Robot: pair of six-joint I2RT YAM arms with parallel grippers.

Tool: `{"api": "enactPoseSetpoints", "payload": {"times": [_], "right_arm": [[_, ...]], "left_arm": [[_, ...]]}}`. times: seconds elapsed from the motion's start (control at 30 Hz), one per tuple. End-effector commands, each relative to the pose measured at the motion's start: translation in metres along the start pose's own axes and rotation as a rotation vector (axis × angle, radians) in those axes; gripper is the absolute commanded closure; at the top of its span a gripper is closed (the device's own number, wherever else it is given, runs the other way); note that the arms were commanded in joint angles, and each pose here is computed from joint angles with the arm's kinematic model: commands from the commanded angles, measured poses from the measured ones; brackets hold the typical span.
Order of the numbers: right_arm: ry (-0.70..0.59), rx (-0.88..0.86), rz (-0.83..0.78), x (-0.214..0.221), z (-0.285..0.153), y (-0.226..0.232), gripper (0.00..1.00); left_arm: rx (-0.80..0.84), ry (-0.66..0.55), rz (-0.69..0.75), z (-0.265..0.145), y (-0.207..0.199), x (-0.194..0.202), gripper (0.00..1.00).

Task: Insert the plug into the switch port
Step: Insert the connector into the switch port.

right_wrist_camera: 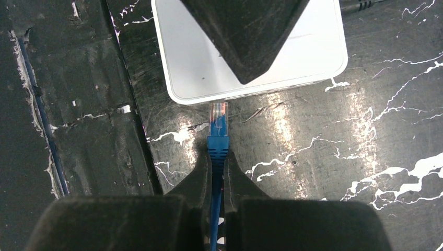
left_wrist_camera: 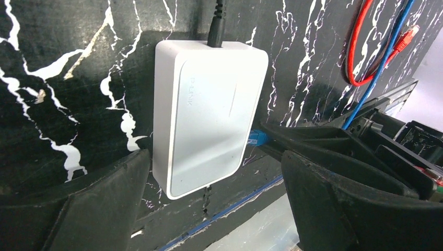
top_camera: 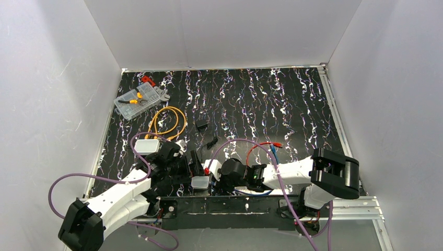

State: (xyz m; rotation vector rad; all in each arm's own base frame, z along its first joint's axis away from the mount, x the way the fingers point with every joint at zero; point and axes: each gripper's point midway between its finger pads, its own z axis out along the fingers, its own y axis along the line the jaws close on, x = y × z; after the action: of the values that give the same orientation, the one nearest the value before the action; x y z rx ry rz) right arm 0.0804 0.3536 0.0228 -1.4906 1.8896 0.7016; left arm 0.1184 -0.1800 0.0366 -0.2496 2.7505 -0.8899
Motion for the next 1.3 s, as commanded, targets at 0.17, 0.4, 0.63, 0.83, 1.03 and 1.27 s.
{"api": "enactPoseSetpoints", "payload": {"times": [0.17,0.4,0.63,0.83,1.03,1.27], "right_arm": [[0.121,-0.004,0.009,0.038,0.002,0.004,0.99],[0.138,-0.037,0.006,0.041,0.004,0.011,0.99],[0.132,-0.033,0.014,0.043,0.001,0.012,0.99],[0.132,-0.044,0.012,0.044,0.001,0.017,0.99],[0.119,-0.039,0.017,0.040,0.002,0.017,0.99],[0.094,0.001,0.026,0.033,0.002,0.011,0.99]], "left_arm": [[-0.130,0.023,-0.016,-0.006,0.026,0.010,0.02],[-0.135,0.021,-0.010,-0.005,0.025,0.008,0.02],[-0.142,0.024,-0.007,-0.005,0.026,0.007,0.02],[-0.141,0.015,-0.007,-0.006,0.026,0.006,0.02],[-0.139,0.018,-0.005,-0.006,0.026,0.007,0.02],[-0.124,0.029,-0.002,-0.005,0.024,0.009,0.02]]}}
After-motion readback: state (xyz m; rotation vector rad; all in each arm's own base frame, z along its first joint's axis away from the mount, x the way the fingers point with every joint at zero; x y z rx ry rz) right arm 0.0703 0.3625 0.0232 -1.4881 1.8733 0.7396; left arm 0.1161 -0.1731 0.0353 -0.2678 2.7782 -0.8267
